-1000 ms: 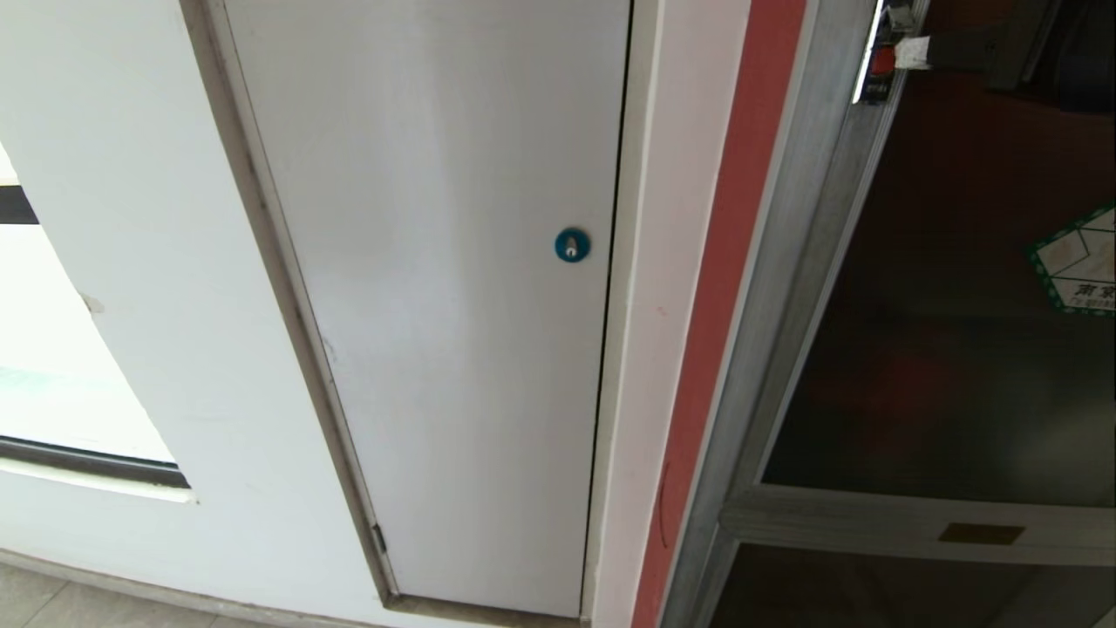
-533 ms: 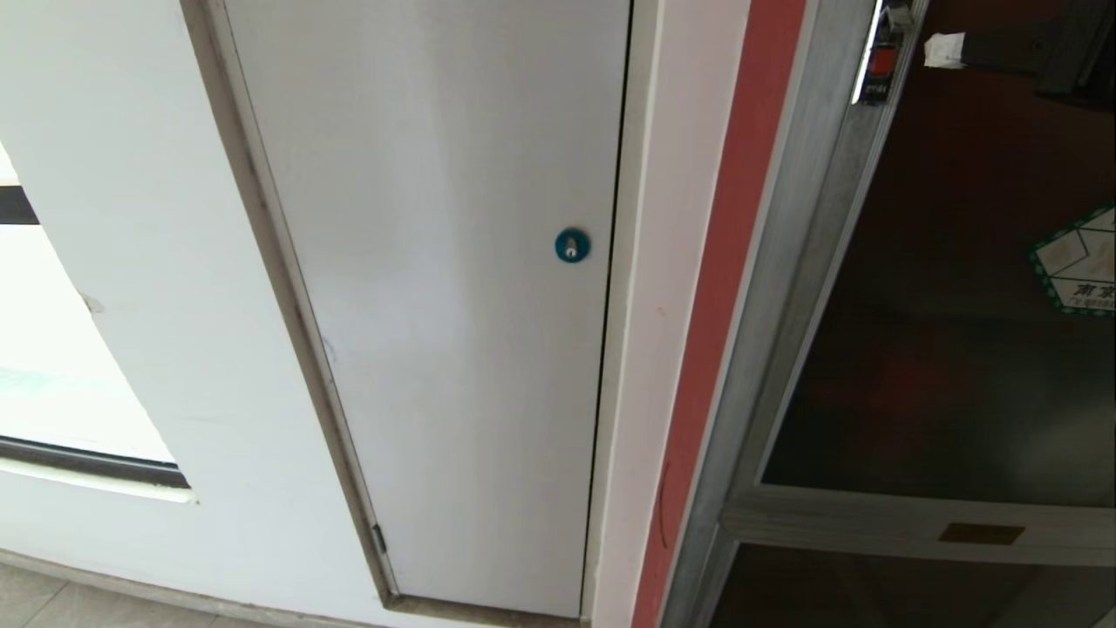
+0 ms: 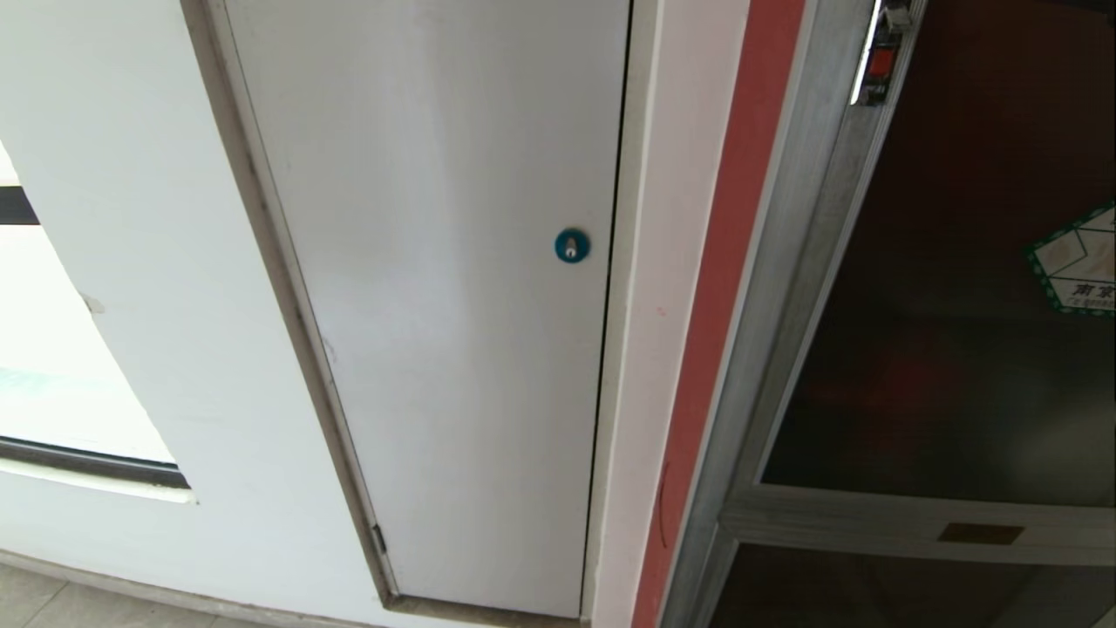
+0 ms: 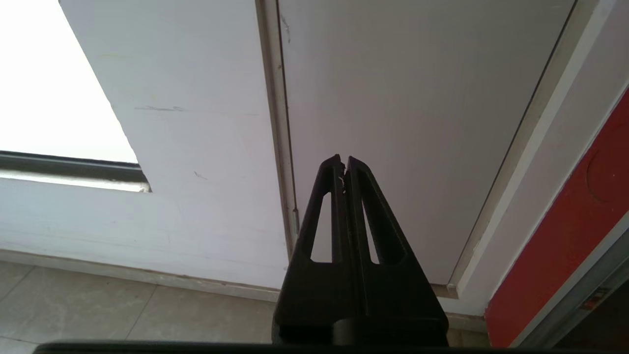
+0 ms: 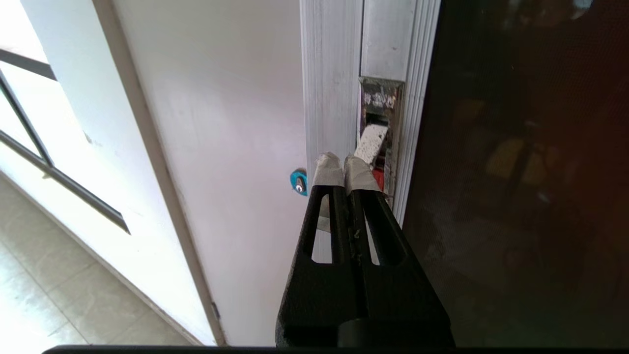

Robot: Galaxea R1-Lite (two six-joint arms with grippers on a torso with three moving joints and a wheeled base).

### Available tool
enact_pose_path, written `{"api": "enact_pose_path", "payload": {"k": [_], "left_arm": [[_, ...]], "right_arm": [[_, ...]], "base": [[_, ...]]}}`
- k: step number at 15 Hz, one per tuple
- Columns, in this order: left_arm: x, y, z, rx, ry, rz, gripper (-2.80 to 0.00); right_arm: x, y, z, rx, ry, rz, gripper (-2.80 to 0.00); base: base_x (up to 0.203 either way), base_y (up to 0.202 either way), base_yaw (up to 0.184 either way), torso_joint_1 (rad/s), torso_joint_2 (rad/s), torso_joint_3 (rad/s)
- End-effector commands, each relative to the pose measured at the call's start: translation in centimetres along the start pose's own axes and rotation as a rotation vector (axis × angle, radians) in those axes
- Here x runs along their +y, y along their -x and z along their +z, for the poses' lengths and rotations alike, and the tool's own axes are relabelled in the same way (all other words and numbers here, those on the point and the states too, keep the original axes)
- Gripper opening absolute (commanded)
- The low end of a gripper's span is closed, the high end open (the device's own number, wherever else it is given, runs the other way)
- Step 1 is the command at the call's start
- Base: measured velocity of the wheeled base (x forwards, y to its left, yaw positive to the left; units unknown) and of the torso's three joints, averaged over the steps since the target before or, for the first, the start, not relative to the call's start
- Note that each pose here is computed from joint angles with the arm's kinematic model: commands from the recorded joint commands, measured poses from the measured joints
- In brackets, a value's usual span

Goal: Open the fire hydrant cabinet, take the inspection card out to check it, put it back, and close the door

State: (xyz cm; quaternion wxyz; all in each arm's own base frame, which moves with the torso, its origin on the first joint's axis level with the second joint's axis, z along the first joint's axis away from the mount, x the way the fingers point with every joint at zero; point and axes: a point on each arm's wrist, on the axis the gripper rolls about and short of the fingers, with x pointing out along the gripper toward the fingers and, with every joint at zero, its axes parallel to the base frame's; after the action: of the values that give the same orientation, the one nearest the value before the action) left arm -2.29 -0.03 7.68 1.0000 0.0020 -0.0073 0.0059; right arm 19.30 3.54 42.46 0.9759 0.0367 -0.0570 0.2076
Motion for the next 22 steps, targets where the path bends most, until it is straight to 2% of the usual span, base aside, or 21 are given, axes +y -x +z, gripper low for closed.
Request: {"api": "enact_pose_path", "payload": {"k": [1, 6, 22], "left_arm": [[0.0, 0.0, -0.2, 0.005, -0.001, 0.001, -2.80], [0.0, 0.0, -0.2, 0.005, 0.001, 0.001, -2.80], [0.0, 0.0, -0.2, 0.005, 0.001, 0.001, -2.80]], "right_arm": [[0.1, -0.2, 0.6, -0.019, 0.004, 0.006, -2.80], [-0.1, -1.1, 1.3, -0.040, 0.010, 0.005, -2.80], [-1.4, -2.7, -4.9, 0.177, -0.043, -0.081, -2.80]], "base": [[0.000, 0.000, 0.000, 0.000, 0.00, 0.000], [0.000, 0.000, 0.000, 0.000, 0.00, 0.000], [0.000, 0.000, 0.000, 0.000, 0.00, 0.000]]}}
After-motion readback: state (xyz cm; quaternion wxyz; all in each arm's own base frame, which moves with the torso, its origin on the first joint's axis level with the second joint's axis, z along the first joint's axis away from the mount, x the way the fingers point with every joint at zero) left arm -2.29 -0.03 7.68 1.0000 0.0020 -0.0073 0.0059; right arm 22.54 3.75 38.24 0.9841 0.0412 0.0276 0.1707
